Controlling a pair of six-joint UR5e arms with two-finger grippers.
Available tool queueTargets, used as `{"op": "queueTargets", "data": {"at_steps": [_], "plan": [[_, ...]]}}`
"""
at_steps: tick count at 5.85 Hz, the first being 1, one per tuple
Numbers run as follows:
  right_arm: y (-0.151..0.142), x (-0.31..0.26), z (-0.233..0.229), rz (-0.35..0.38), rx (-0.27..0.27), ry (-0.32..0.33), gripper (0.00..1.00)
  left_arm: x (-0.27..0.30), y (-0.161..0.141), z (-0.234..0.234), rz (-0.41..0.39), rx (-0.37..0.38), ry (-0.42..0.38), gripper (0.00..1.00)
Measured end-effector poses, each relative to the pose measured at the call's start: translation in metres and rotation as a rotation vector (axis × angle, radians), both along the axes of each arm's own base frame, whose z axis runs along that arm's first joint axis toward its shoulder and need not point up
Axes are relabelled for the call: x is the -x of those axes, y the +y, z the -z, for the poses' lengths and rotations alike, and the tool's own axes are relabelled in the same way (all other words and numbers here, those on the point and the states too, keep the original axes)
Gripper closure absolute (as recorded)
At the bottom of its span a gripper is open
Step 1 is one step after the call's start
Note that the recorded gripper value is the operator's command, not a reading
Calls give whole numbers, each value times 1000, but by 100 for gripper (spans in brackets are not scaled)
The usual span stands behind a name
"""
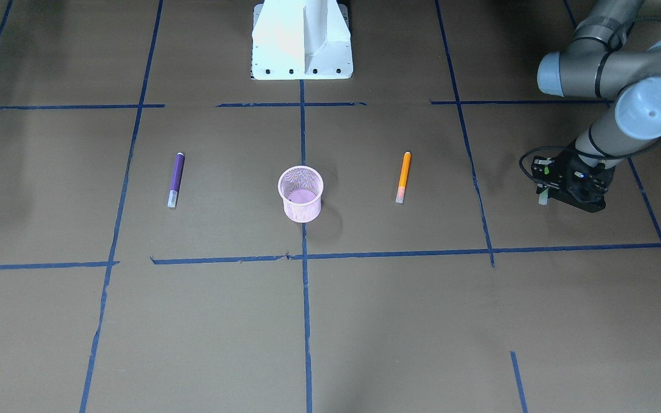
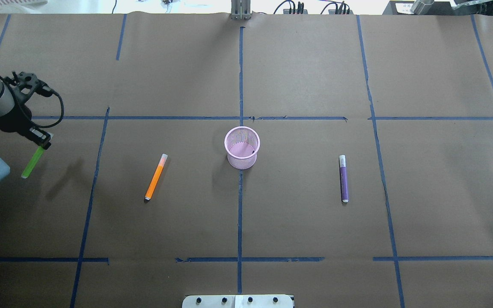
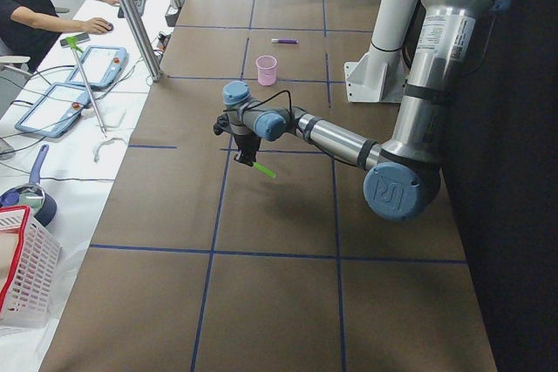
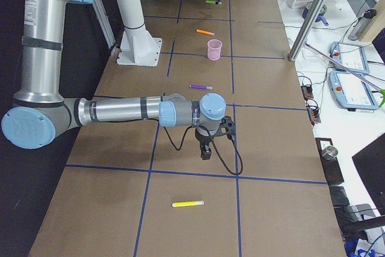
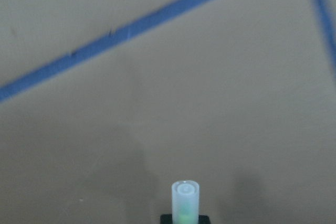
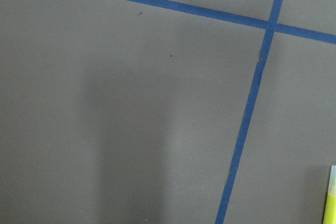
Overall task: Collect pens into pen holder
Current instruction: 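Lift the green marker with the left gripper toward the pink cup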
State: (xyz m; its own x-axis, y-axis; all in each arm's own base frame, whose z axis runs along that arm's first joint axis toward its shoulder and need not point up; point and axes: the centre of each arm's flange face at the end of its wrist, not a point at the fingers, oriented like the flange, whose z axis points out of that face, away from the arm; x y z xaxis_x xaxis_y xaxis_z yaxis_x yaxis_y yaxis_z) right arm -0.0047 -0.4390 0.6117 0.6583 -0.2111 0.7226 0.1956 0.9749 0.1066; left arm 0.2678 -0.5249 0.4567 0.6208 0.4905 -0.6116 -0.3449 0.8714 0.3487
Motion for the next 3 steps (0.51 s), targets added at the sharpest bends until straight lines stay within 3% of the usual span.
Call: {"op": "queueTargets", "data": {"at_steps": [3], "plan": [[0,1,1,2,0,-1,0,-17,-9,147,10,-207,154,98]]}}
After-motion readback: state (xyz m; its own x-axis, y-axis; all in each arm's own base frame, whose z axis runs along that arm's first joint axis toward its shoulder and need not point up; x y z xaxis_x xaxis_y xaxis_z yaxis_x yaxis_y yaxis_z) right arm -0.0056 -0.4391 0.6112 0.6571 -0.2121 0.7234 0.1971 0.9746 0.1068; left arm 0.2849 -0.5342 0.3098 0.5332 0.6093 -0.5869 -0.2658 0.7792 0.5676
